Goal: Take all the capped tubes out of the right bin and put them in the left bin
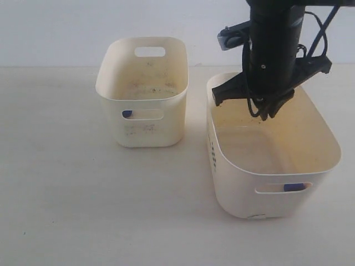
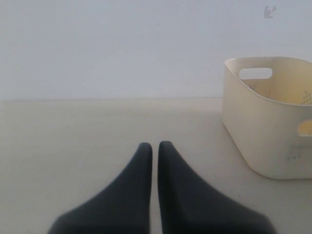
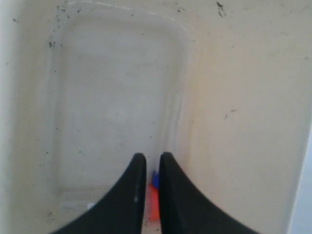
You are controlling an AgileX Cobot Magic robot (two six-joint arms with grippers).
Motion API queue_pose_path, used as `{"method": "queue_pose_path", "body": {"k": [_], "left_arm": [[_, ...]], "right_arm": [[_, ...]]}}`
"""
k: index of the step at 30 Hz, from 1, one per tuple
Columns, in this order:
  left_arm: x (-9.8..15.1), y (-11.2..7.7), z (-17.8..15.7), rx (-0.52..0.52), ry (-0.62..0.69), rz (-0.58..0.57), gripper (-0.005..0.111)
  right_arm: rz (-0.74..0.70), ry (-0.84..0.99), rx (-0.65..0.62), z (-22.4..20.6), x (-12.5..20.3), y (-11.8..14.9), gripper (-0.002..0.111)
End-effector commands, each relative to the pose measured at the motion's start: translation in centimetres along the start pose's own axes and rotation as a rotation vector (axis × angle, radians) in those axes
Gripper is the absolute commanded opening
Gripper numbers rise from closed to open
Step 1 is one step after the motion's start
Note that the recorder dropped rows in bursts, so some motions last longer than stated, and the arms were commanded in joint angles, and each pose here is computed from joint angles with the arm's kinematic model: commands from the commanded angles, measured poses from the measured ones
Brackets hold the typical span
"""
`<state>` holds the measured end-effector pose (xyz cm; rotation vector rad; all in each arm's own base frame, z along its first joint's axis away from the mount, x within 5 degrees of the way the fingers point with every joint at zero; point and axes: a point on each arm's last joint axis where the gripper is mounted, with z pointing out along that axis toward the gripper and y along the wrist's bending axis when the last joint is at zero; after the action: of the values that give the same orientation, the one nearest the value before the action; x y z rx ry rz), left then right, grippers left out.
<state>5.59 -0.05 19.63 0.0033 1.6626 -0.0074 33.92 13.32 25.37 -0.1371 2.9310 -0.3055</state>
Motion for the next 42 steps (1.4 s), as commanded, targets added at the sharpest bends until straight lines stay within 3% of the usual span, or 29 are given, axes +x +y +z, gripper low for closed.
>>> {"method": "queue_pose_path", "body": {"k": [1,13,35,42], "left_arm": [[-0.1,0.0,0.0,0.008,-0.007,-0.007,0.004],[-0.1,0.0,0.0,0.008,-0.007,-0.007,0.004],[-0.1,0.0,0.0,0.008,-0.007,-0.007,0.004],[-0.1,0.0,0.0,0.008,-0.007,-0.007,0.004]], "right_arm": [[0.011,0.069,0.018,2.4,-0.3,0.9,0.011],[0.052,0.109,0.056,4.4,-0.5,1.3,0.011],[0.101,0.055,0.055,2.5,-0.6,-0.3,0.011],[0.09,0.138,0.108,5.5,0.3,0.1,0.011]]}}
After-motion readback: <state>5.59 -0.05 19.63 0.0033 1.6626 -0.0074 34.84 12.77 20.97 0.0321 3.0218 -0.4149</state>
